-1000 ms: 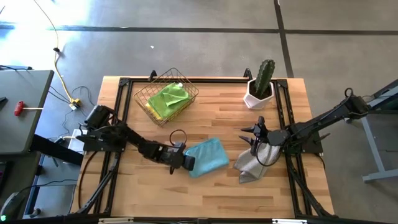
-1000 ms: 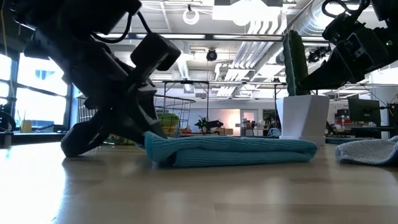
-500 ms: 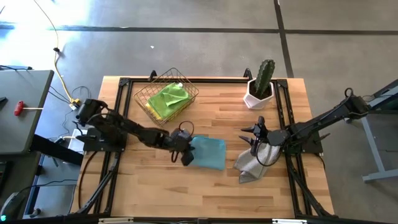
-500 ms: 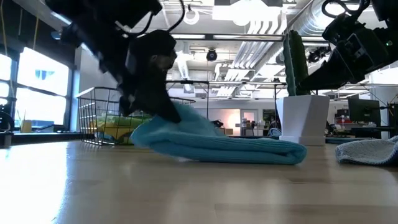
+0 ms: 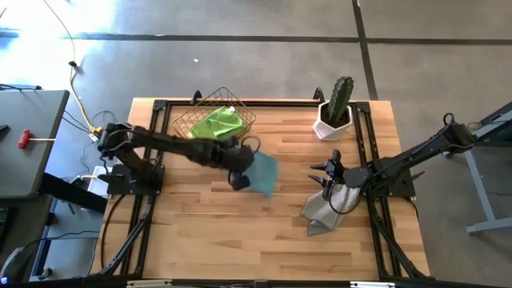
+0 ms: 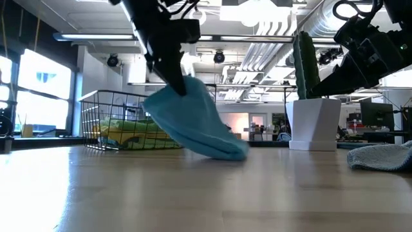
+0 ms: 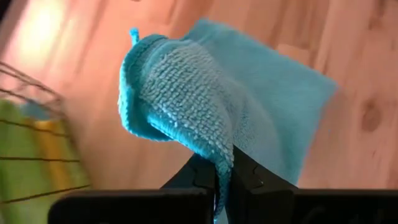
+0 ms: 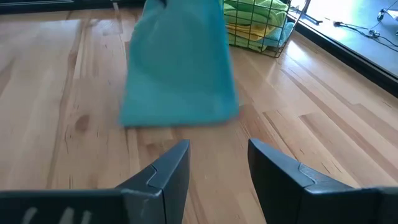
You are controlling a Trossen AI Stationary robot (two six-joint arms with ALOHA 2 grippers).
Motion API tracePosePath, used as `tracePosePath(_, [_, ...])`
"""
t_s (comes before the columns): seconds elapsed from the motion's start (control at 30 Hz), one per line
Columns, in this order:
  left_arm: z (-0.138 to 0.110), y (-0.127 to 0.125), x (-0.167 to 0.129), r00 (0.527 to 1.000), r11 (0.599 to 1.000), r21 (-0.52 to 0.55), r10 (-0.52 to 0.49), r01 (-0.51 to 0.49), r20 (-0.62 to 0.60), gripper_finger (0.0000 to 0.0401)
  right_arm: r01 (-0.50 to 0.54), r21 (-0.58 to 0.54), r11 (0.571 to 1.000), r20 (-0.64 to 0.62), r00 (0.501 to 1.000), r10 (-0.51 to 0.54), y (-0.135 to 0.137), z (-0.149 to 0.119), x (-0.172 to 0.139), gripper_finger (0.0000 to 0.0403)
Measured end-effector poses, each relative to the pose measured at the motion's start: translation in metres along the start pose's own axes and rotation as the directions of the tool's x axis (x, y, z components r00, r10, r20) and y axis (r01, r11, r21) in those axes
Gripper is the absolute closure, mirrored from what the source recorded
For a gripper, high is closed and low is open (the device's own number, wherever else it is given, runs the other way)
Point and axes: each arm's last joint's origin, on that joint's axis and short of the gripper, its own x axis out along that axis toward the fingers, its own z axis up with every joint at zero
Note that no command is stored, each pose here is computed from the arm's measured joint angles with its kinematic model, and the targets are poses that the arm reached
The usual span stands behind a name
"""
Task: Fold microfiber towels
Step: Put the folded light blue microfiber towel into the wire basket
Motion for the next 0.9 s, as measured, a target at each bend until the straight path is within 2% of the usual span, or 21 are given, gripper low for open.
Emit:
tracePosePath(0.2, [0.025,0.045,-0.024,0.993,0.997,0.072,0.042,-0.034,-0.113,0.0401,0.001,-0.001,1.0,-0.002,1.0,-0.001,0.0,0.0,0.0,0.0249])
tracePosePath(0.4, [0.04,0.094,-0.041,0.983,0.992,0.091,0.096,-0.082,-0.157,0.0401,0.0,-0.001,1.0,-0.002,1.0,0.0,0.0,0.0,0.0,0.0249])
tracePosePath(0.57, [0.039,0.128,-0.048,0.968,0.988,0.113,0.131,-0.109,-0.213,0.0401,0.001,-0.001,1.0,-0.002,1.0,-0.001,0.0,0.0,0.0,0.0249])
tracePosePath(0.77, [0.037,0.162,-0.049,0.958,0.984,0.007,0.173,-0.176,-0.228,0.0401,0.0,-0.001,1.0,-0.002,1.0,0.0,0.0,0.0,0.0,0.0249])
tracePosePath(0.9, [0.035,0.179,-0.047,0.951,0.98,0.048,0.2,-0.195,-0.235,0.0401,0.001,-0.001,1.0,-0.002,1.0,-0.001,0.0,0.0,0.0,0.0249])
